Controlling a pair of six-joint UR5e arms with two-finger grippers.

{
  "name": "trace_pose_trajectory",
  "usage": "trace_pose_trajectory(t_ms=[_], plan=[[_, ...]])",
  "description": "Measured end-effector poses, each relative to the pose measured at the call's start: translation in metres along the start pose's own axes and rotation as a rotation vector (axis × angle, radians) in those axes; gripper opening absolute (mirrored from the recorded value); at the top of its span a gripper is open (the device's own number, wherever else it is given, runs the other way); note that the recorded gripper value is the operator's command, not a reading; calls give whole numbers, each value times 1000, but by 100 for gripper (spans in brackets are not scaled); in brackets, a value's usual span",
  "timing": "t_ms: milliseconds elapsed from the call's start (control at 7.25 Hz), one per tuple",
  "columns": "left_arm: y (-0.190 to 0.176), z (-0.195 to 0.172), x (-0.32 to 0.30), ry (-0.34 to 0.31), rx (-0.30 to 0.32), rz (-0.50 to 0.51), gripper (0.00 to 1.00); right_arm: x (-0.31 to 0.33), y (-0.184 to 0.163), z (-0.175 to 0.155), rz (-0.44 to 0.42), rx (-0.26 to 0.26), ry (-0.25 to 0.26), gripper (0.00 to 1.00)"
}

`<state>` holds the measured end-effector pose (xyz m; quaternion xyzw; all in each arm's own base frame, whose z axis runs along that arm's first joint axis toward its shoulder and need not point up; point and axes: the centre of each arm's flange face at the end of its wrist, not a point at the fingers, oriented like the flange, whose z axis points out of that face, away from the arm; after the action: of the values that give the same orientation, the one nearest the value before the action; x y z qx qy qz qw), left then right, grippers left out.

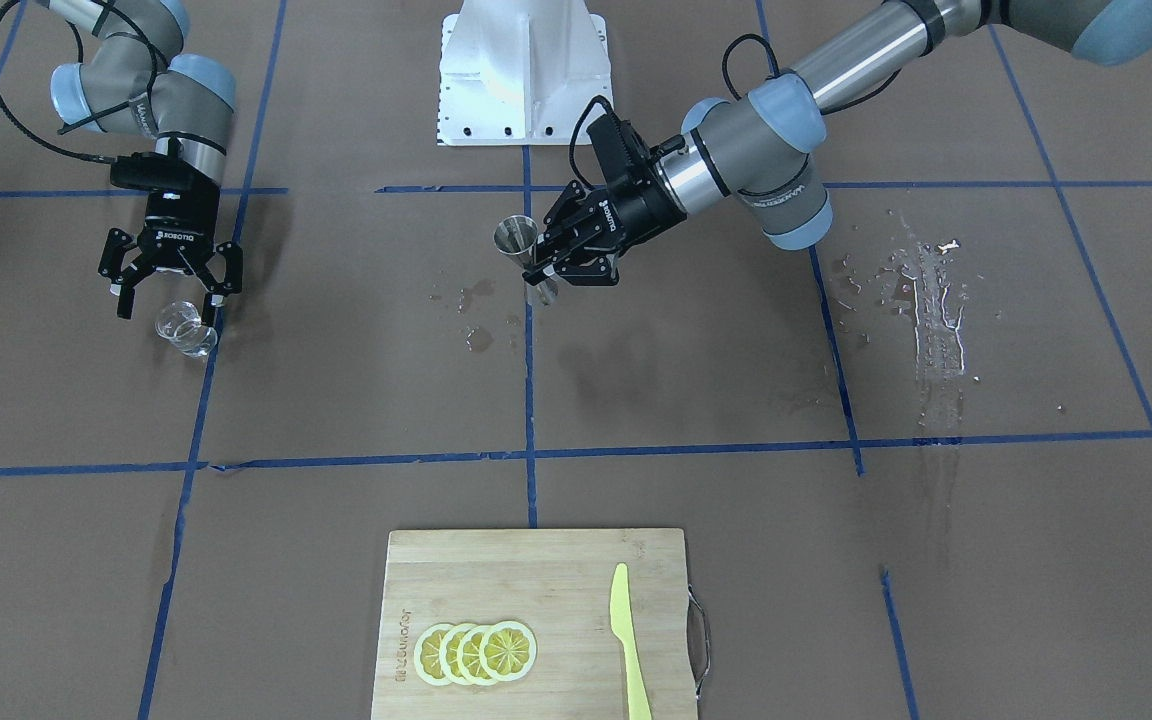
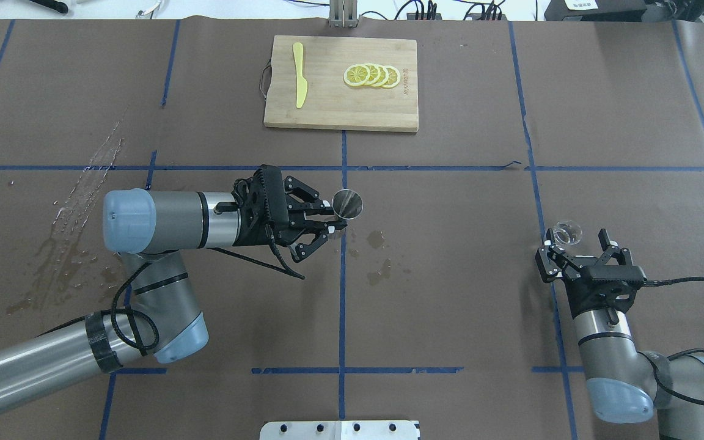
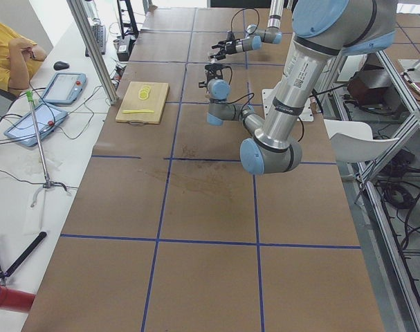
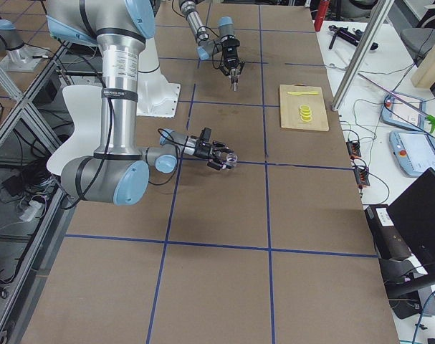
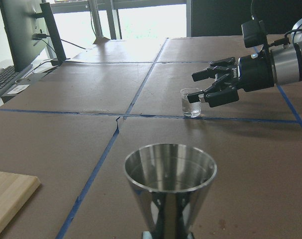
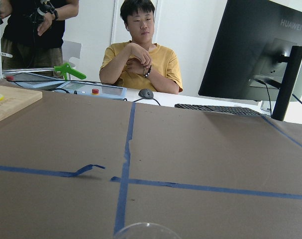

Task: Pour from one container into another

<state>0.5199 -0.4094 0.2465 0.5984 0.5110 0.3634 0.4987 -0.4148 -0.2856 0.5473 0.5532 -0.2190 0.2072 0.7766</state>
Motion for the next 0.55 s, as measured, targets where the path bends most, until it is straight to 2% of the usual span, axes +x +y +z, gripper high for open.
trace_pose_trajectory(t_ms=[552], plan=[[0,0,0,0,0,0,0,-6,10,4,-8,1,4,98]])
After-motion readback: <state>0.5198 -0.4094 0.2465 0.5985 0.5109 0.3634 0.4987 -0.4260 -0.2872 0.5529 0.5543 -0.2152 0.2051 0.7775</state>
